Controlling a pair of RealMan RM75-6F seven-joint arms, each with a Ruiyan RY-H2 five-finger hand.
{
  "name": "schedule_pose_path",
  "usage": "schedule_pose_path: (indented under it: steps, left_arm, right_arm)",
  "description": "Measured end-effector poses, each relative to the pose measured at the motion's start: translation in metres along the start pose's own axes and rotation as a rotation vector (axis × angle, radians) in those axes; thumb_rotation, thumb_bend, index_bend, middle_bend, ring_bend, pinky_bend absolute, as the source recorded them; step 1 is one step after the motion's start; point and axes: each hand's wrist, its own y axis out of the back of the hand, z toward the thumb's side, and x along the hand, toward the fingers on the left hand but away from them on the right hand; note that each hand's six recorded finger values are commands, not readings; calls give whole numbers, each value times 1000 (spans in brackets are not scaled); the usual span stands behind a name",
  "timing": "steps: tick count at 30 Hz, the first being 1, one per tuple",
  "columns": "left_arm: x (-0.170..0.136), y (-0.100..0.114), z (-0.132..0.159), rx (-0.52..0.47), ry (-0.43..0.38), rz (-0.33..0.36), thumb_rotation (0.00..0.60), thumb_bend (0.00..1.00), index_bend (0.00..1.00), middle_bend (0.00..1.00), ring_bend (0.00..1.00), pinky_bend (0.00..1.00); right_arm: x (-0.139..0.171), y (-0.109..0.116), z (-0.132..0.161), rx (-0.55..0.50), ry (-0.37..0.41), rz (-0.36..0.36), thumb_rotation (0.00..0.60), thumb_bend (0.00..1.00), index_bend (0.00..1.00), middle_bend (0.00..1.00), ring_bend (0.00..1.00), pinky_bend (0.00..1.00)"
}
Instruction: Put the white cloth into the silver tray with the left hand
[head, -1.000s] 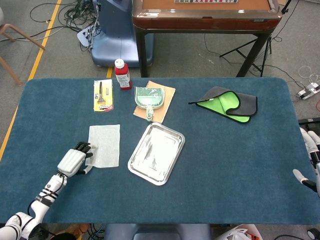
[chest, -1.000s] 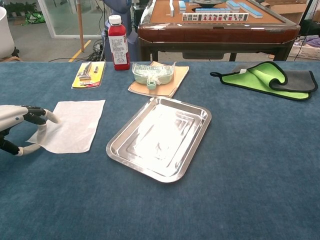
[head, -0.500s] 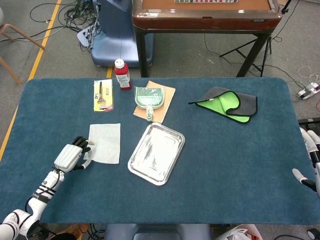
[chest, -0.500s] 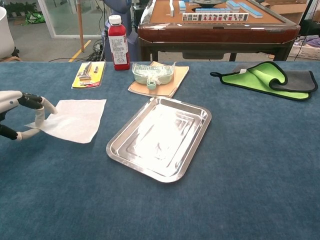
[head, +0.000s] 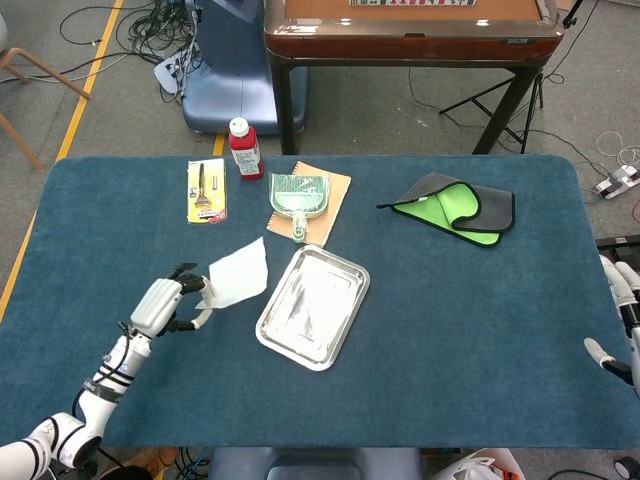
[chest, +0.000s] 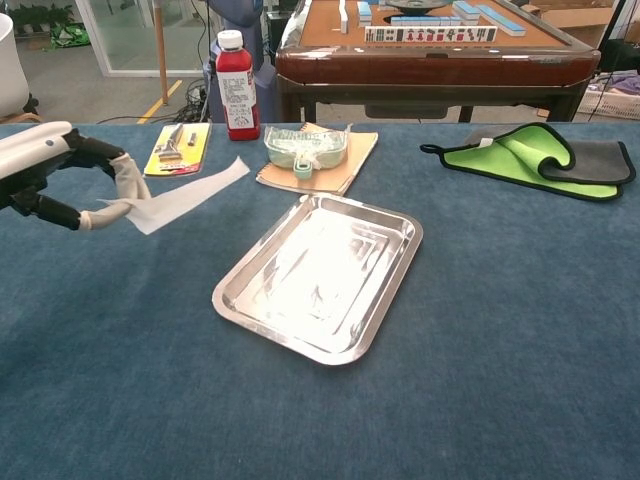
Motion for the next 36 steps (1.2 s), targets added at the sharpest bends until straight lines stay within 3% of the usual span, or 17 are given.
schedule_pose_path:
  steps: [12, 15, 26, 36]
  left_arm:
    - [1, -45, 86, -17, -316, -85, 600, 444, 606, 466, 391, 128]
    - [2, -56, 92, 20, -358, -104, 600, 444, 601, 466, 387, 128]
    - [15, -84, 78, 123, -377, -149, 600, 444, 589, 465, 373, 128]
    - [31, -87, 66, 161, -300, -124, 600, 444, 583, 465, 367, 128]
  right_arm:
    - [0, -2, 0, -2, -7, 2, 600, 25, 74, 102, 0, 51]
    - [1, -1, -2, -2, -13, 1, 600, 25, 74, 103, 0, 51]
    - [5, 1, -6, -2, -22, -3, 600, 25, 74, 103, 0, 51]
    - [6, 1, -5, -3, -21, -5, 600, 25, 74, 103, 0, 51]
